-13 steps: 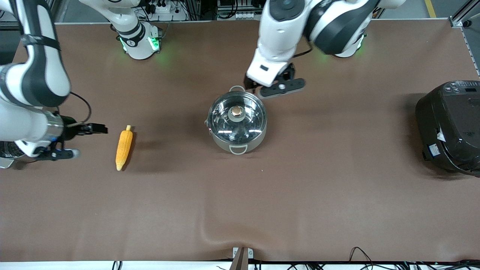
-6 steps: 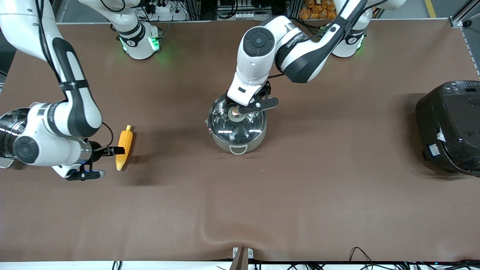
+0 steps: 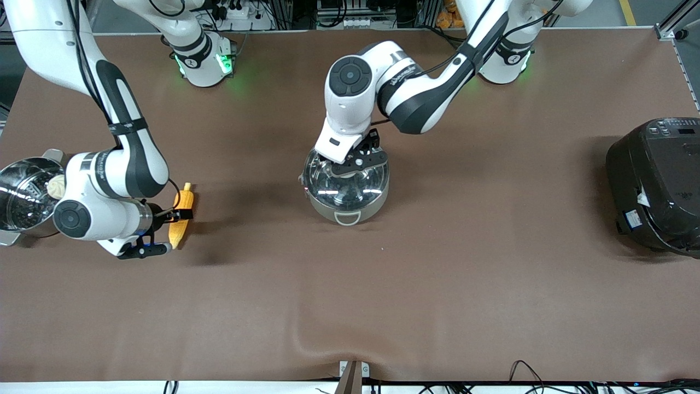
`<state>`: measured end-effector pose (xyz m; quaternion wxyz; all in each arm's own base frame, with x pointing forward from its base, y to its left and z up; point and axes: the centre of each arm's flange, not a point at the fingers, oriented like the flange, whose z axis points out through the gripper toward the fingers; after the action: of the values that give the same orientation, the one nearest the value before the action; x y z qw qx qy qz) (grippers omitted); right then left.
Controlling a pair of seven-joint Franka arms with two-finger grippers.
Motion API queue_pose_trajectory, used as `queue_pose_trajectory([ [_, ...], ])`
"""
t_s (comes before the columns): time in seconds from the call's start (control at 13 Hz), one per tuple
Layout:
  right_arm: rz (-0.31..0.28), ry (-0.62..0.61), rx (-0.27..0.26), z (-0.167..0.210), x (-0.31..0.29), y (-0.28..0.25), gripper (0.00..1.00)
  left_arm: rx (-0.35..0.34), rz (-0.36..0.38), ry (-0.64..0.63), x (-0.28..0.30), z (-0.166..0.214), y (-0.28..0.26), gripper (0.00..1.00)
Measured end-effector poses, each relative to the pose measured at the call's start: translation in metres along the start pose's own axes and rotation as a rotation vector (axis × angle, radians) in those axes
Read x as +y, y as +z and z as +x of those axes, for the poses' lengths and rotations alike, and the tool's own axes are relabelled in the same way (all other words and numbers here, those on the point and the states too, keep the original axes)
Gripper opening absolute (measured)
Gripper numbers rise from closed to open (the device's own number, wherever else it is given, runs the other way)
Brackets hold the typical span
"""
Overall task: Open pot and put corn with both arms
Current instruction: 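Grasp the lid knob with the left gripper while the right gripper grasps the corn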
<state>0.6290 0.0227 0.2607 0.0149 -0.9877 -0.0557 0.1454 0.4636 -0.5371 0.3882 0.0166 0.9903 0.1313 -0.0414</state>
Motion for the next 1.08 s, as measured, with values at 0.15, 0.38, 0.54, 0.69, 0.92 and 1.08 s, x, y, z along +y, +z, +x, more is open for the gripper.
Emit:
queue_pose_trajectory([
  [0.15,0.002,0.009,-0.016,-0.003,0.006,0.009,1.00,0.011,0.006,0.010,0.004,-0.001,0.010,0.84],
  [0.38,0.007,0.020,-0.002,-0.010,0.017,0.043,1.00,0.022,0.020,0.020,0.006,-0.001,0.020,0.78],
  [0.54,0.008,0.019,0.008,-0.015,0.020,0.071,1.00,0.025,0.026,0.021,0.006,0.001,0.024,0.78],
  [0.69,0.007,0.012,0.000,-0.018,0.021,0.082,1.00,0.032,0.028,0.024,0.006,0.002,0.027,0.78],
  [0.92,-0.015,-0.007,-0.009,-0.020,0.033,0.086,1.00,0.030,0.030,0.026,0.007,0.002,0.032,0.73],
  [1.08,-0.021,-0.011,-0.018,-0.021,0.041,0.091,1.00,0.025,0.035,0.034,0.010,-0.003,0.038,0.69],
])
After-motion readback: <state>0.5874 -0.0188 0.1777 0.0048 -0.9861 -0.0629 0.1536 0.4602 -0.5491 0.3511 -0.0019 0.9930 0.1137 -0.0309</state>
